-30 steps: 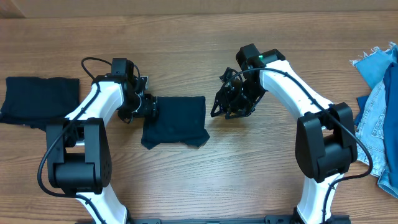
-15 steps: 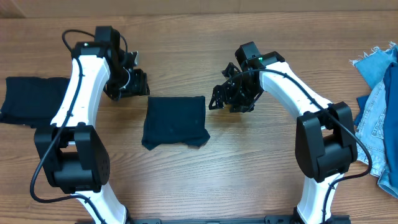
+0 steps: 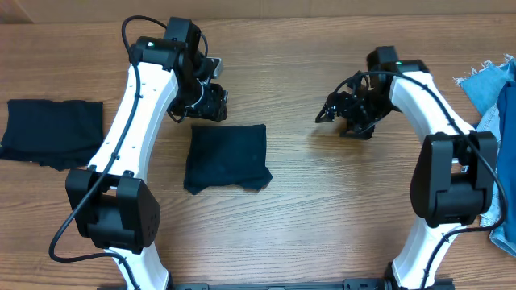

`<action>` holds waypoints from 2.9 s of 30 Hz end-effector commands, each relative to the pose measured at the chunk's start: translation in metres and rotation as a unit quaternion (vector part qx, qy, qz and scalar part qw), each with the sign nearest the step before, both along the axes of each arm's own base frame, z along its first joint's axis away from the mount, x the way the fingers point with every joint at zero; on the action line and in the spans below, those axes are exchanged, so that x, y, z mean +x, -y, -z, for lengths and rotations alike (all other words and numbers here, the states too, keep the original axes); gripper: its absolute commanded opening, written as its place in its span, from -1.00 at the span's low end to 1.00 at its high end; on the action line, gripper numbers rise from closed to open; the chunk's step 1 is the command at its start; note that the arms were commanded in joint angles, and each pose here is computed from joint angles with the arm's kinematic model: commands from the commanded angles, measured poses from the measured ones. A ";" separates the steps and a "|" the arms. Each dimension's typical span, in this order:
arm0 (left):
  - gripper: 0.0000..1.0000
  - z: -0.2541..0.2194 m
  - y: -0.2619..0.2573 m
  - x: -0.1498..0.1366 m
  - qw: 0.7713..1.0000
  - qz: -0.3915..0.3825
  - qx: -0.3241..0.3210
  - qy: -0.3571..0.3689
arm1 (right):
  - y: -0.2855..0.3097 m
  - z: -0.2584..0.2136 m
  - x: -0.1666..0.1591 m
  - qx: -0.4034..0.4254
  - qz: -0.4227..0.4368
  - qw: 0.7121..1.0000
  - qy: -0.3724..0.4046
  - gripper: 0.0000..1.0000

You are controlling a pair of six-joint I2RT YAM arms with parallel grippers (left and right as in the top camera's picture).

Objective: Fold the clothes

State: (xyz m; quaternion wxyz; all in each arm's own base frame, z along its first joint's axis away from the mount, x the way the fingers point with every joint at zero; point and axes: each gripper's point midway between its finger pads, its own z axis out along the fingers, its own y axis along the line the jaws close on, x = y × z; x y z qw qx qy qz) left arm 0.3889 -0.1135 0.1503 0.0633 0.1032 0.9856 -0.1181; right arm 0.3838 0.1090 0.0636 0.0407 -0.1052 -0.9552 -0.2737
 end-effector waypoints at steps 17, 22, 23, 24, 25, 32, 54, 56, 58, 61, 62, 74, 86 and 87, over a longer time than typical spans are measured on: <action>-0.31 0.121 -0.015 0.073 0.993 0.111 0.024 0.042 | -0.113 -0.037 -0.090 0.157 -0.247 0.956 -0.014 -0.28; -0.92 0.159 -0.023 0.039 0.991 0.115 0.043 -0.054 | -0.136 -0.019 -0.103 0.087 -0.271 0.958 -0.025 -0.52; -0.92 0.160 -0.028 0.034 0.990 0.114 0.051 -0.065 | -0.137 -0.016 -0.103 0.074 -0.270 0.960 -0.024 -0.54; -0.92 0.159 -0.032 0.029 0.989 0.110 0.059 -0.077 | -0.139 -0.014 -0.101 0.065 -0.266 0.961 -0.023 -0.56; -0.92 0.159 -0.038 0.020 0.987 0.105 0.069 -0.096 | -0.142 -0.012 -0.097 0.060 -0.256 0.965 -0.019 -0.58; -0.92 0.140 -0.038 -0.046 0.966 0.056 0.042 -0.248 | -0.144 0.008 -0.080 0.033 -0.201 0.979 -0.029 -0.63; -0.92 0.141 -0.008 -0.035 0.972 0.112 -0.017 -0.206 | -0.165 0.038 -0.142 0.064 -0.218 0.968 -0.103 -0.92; -0.92 0.140 -0.009 -0.037 0.971 0.112 -0.017 -0.211 | -0.171 0.043 -0.116 0.067 -0.199 0.976 -0.055 -0.92; -0.92 0.138 -0.010 -0.043 0.968 0.111 -0.016 -0.225 | -0.163 0.048 -0.080 0.055 -0.169 0.984 -0.001 -0.92; -0.92 0.137 -0.010 -0.046 0.967 0.109 -0.016 -0.232 | -0.152 0.041 -0.012 0.067 -0.144 0.979 0.128 -0.92; -0.91 0.137 -0.010 -0.046 0.967 0.107 -0.015 -0.232 | -0.151 0.038 -0.002 0.070 -0.150 0.974 0.155 -0.92; -0.59 0.137 -0.050 0.011 0.990 -0.016 0.029 -0.136 | -0.061 -0.016 0.046 0.046 -0.114 0.979 0.163 0.01; 0.61 0.104 0.017 0.027 0.977 0.090 -0.184 -0.060 | -0.046 -0.025 0.021 0.045 -0.136 0.981 0.131 0.27; 0.62 0.106 0.016 0.027 0.977 0.089 -0.184 -0.061 | -0.046 -0.025 0.021 0.045 -0.136 0.981 0.130 0.26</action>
